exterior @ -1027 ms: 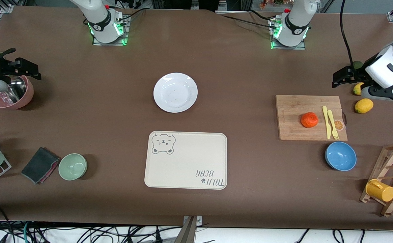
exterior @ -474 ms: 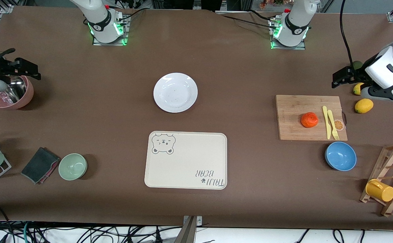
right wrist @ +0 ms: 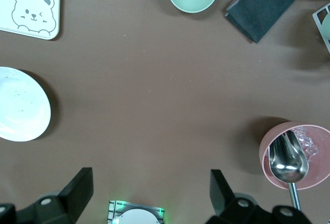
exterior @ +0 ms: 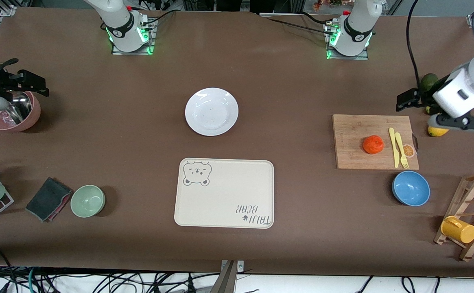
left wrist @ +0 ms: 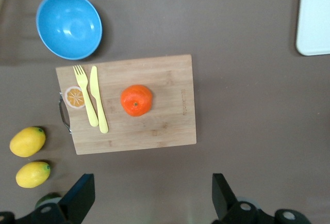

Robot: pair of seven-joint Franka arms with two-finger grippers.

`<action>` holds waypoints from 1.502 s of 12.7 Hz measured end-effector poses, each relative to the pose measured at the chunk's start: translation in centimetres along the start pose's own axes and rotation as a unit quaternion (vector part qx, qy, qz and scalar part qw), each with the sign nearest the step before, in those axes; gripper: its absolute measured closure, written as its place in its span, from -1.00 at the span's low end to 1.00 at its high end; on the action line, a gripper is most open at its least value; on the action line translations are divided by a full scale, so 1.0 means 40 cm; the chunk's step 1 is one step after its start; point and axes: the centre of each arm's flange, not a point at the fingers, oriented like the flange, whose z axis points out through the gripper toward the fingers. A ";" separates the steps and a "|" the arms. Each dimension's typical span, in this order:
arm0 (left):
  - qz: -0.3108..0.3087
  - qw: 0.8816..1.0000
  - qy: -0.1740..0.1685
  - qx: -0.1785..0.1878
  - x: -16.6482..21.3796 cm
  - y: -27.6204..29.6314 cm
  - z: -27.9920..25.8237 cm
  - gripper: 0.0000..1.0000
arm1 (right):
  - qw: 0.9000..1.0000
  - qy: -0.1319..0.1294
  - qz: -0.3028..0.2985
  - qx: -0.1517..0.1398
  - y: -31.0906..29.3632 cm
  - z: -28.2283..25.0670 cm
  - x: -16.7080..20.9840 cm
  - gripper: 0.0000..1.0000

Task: Place orange and plate with both arms
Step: 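Reach the left gripper down to the orange on the cutting board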

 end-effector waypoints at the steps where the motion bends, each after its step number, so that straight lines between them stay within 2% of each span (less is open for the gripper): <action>1: -0.002 1.000 -0.022 0.001 0.045 -0.010 0.072 -1.00 | 1.000 0.000 0.000 0.000 0.001 0.000 0.000 -1.00; 2: -0.005 0.999 -0.034 0.003 0.096 -0.023 0.149 -1.00 | 1.000 0.000 0.001 0.000 0.002 0.001 0.000 -1.00; 3: -0.009 0.999 -0.032 0.006 0.148 -0.042 0.226 -1.00 | 1.000 0.000 0.001 0.000 0.002 0.001 0.000 -1.00; 6: -0.027 1.000 0.003 0.006 0.226 -0.111 0.422 -1.00 | 1.000 -0.001 0.001 0.000 0.004 0.001 0.000 -1.00; 10: -0.032 0.999 0.034 0.007 0.209 -0.125 0.559 -1.00 | 1.000 -0.001 0.001 0.000 0.004 0.001 0.000 -1.00; 14: -0.029 0.999 0.038 0.010 0.168 -0.122 0.671 -1.00 | 1.000 -0.001 0.002 0.000 0.004 0.001 0.000 -1.00; 16: -0.015 0.999 0.031 0.031 0.152 -0.134 0.703 -1.00 | 1.000 -0.001 0.002 0.000 0.005 0.002 0.000 -1.00; 19: -0.017 0.999 0.018 0.035 0.135 -0.157 0.733 -1.00 | 1.000 -0.001 0.002 0.000 0.006 0.002 0.000 -1.00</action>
